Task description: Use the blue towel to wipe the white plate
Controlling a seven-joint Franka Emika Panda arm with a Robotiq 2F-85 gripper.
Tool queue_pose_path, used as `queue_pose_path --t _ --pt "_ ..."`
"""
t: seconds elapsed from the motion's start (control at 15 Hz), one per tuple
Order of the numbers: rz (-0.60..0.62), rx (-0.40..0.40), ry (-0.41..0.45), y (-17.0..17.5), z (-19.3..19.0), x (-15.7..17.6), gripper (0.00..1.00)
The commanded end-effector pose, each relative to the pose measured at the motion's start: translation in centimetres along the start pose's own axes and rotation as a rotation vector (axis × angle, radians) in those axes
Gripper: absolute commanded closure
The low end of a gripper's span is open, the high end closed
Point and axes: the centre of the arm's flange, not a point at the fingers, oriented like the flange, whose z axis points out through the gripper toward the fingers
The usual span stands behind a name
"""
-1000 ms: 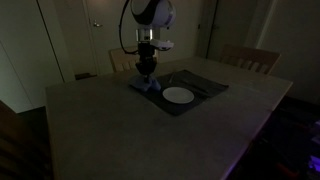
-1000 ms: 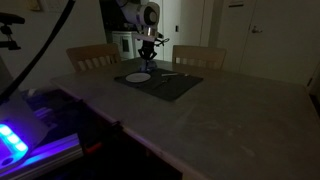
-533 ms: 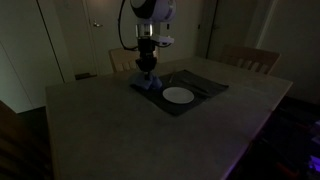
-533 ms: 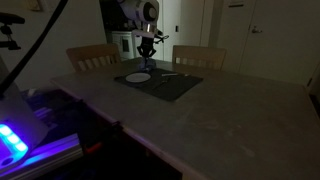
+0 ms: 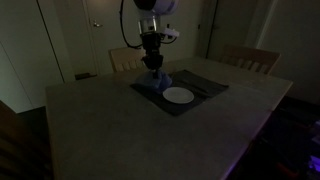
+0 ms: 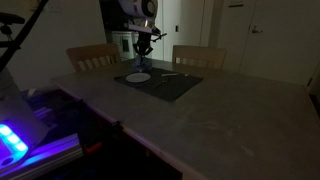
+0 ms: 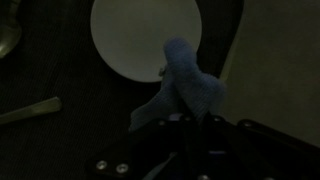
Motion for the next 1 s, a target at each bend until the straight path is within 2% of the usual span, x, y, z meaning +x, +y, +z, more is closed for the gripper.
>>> queue_pose_path --t 0.0,0.2,0.47,0.93 --pt "-0.007 -0.005 -0.105 -0.8 0.3 -3.7 0.98" --pt "0.006 0.004 -0.146 -1.2 1.0 -5.6 0.98" --pt "0.023 0.01 -0.149 -0.9 1.9 -7.0 0.98" --pt "0.136 0.004 -0.081 3.4 3.5 -5.5 0.98"
